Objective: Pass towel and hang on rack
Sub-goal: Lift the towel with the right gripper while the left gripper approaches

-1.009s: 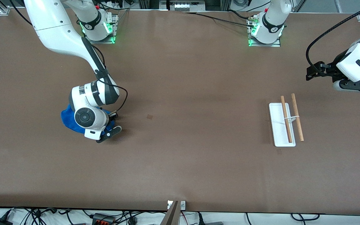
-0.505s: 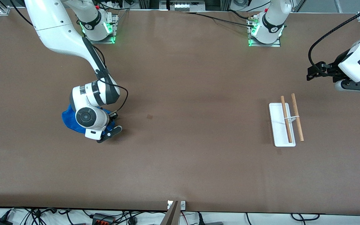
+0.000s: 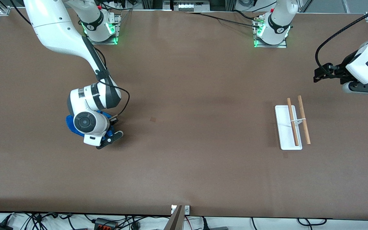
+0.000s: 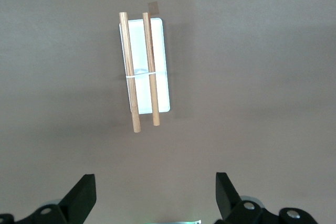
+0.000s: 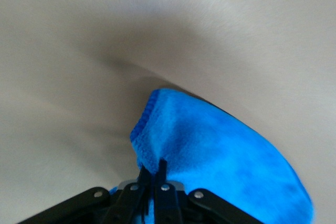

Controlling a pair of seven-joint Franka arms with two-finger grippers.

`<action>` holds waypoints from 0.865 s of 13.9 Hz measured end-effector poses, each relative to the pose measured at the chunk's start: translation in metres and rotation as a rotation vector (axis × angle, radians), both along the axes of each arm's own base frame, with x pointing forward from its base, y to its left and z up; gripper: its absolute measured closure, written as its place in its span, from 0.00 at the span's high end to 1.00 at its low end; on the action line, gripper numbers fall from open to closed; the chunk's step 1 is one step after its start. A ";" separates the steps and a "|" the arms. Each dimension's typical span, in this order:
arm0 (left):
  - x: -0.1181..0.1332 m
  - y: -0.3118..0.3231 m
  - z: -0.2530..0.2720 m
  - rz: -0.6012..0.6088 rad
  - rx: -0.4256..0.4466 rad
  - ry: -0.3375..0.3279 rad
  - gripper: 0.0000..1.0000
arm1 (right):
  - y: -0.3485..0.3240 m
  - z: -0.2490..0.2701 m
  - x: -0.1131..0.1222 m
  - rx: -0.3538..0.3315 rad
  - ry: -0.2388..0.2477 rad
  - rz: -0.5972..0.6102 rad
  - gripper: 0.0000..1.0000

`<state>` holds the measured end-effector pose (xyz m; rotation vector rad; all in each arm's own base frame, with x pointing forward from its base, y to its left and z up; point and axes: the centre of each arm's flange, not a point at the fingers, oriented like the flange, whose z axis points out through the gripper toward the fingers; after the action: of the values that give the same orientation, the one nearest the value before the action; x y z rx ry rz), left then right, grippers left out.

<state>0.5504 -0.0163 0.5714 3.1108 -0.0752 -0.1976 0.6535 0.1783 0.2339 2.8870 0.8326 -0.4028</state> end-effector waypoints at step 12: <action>0.003 0.002 -0.020 0.003 -0.002 0.067 1.00 | 0.259 0.266 -0.074 0.227 -0.227 -0.085 0.05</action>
<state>0.5537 -0.0141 0.5513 3.0993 -0.0686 -0.3006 0.5792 0.4368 0.5002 3.1045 0.7638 0.0174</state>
